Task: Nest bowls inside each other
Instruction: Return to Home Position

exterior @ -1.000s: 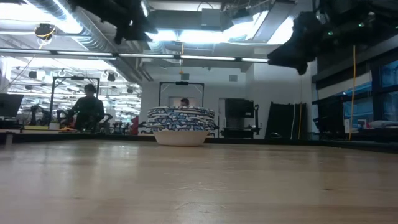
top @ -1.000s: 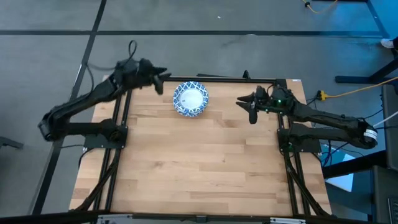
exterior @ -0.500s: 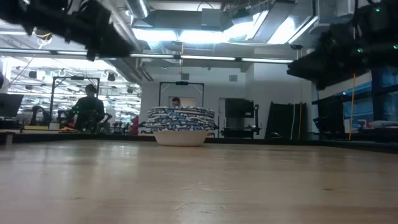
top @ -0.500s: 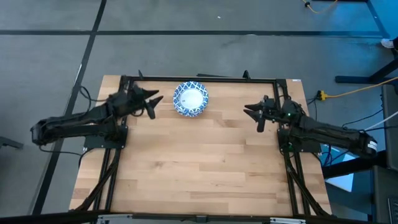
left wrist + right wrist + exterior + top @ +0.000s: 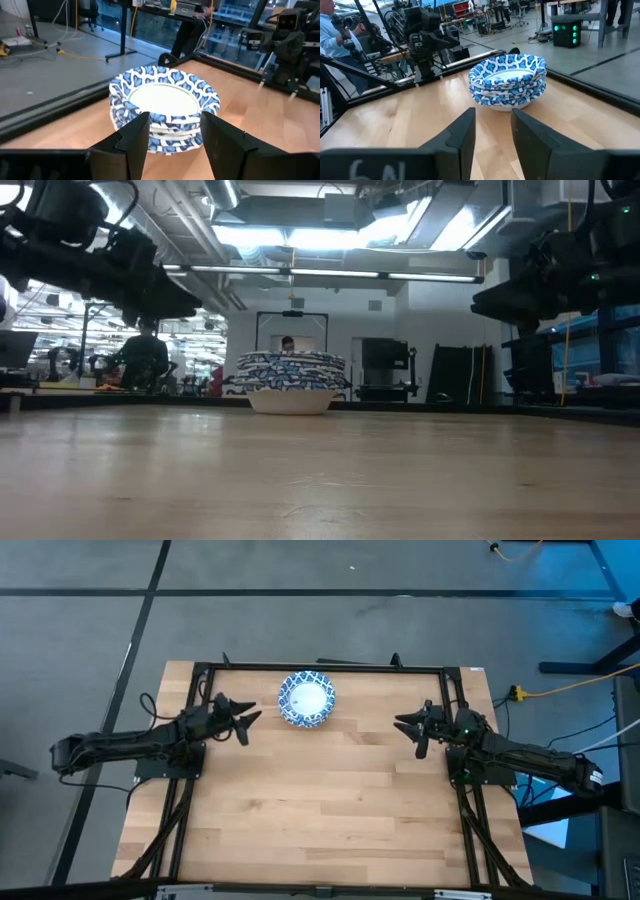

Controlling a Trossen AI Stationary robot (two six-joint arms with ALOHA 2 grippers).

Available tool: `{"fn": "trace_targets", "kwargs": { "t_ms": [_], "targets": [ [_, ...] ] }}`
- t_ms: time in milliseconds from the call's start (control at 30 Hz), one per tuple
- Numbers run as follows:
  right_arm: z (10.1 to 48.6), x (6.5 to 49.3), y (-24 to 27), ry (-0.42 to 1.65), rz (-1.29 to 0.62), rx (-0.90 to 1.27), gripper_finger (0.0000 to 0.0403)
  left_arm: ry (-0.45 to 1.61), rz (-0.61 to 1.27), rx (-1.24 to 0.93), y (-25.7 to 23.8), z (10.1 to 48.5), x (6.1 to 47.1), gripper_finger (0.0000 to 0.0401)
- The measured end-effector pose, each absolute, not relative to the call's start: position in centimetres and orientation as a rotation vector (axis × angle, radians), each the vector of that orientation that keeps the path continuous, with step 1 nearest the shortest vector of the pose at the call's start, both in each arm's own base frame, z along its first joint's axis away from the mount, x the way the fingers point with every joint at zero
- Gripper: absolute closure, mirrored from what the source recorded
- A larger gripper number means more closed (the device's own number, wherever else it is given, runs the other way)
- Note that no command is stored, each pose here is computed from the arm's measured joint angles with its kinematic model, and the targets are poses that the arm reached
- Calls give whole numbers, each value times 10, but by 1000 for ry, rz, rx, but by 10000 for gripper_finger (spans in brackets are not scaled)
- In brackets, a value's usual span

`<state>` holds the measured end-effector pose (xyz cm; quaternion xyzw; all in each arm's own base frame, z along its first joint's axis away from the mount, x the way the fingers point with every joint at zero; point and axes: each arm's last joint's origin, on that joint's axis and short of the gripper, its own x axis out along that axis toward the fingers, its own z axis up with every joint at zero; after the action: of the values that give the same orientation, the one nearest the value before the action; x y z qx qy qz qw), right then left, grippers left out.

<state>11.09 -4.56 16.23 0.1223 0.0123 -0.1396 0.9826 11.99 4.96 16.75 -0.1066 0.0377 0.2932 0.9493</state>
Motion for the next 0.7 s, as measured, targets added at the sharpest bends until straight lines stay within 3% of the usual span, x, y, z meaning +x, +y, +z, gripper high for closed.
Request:
{"fn": "trace_targets", "kwargs": {
  "t_ms": [500,700],
  "targets": [
    [150,109,-46,138,-338,334,277,82,608,-306,48,151,115,231],
    [146,108,-46,175,-348,390,277,117,646,-434,48,144,114,231]
  ]
}}
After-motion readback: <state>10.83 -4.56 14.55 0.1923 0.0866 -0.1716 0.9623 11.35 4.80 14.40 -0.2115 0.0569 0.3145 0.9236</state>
